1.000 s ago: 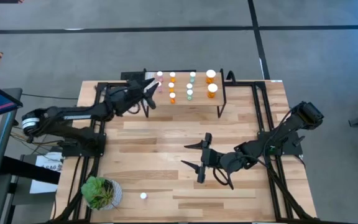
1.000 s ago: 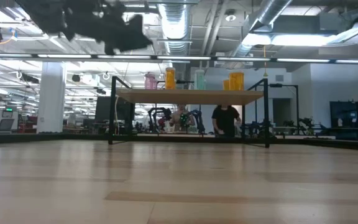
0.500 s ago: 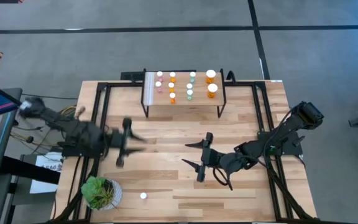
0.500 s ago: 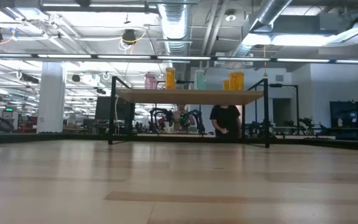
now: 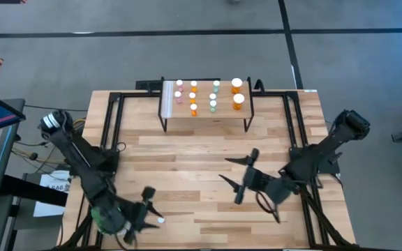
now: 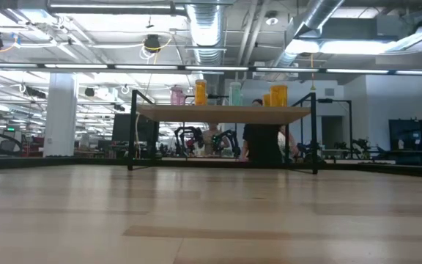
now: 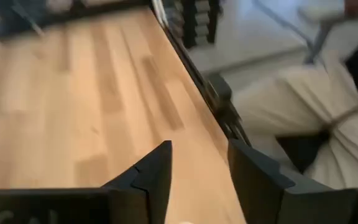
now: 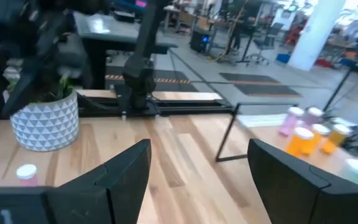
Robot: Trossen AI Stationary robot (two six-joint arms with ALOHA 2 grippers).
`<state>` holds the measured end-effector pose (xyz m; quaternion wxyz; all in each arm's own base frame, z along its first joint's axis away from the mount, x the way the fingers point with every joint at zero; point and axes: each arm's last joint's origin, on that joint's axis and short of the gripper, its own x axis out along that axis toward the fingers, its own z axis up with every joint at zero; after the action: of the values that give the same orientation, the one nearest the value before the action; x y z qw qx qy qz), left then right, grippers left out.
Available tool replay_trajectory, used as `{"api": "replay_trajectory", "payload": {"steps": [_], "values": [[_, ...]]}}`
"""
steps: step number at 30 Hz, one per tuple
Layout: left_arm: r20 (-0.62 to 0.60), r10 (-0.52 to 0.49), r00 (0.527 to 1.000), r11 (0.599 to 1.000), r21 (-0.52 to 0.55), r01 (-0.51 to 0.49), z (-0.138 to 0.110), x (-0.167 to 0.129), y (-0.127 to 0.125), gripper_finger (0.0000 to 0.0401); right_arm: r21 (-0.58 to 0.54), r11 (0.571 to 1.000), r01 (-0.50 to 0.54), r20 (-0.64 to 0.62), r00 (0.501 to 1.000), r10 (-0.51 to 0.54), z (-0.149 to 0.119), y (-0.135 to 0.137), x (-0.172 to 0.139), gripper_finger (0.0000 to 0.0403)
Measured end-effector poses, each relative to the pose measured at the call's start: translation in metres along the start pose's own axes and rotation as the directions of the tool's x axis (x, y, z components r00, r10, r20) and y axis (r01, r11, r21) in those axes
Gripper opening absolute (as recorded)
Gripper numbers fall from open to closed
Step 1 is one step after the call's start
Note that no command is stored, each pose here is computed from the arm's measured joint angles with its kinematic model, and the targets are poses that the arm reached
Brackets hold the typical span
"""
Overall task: Pick and place medicine bottles onto shelf by color
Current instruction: Put the small pink pill bottle on the shelf aligned with the other small pink pill bottles
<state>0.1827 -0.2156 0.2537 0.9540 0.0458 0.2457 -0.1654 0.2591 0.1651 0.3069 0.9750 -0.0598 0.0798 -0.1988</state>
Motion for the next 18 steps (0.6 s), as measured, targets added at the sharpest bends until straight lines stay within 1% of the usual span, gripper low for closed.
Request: {"api": "replay_trajectory", "payload": {"steps": [2,6,8,10,15,18], "values": [[-0.077,-0.018,0.997,1.000,-0.009,0.017,0.001,0.014,-0.009,0.0158,-0.011,1.000,0.018,0.009,1.000,-0.017,0.003,0.001,-0.014,0.0290],[-0.223,0.012,0.975,1.000,0.002,-0.012,-0.003,0.043,-0.022,0.0207,-0.020,0.999,0.032,0.029,0.999,-0.032,0.005,0.005,-0.036,0.0290],[-0.293,0.026,0.956,1.000,0.014,-0.023,-0.006,0.054,-0.027,0.0229,-0.027,0.999,0.045,0.033,0.999,-0.044,0.004,0.007,-0.041,0.0290],[-0.348,0.019,0.937,1.000,0.010,-0.017,-0.008,0.064,-0.033,0.0245,-0.034,0.998,0.051,0.034,0.998,-0.049,0.003,0.008,-0.044,0.0290],[-0.445,0.028,0.895,0.999,-0.005,-0.034,-0.021,0.078,-0.038,0.0256,-0.032,0.997,0.074,0.026,0.997,-0.073,0.000,0.009,-0.041,0.0290],[-0.494,0.067,0.867,0.996,-0.015,-0.085,-0.027,0.077,-0.034,0.0257,-0.035,0.995,0.094,0.017,0.995,-0.093,-0.004,0.010,-0.034,0.0290]]}}
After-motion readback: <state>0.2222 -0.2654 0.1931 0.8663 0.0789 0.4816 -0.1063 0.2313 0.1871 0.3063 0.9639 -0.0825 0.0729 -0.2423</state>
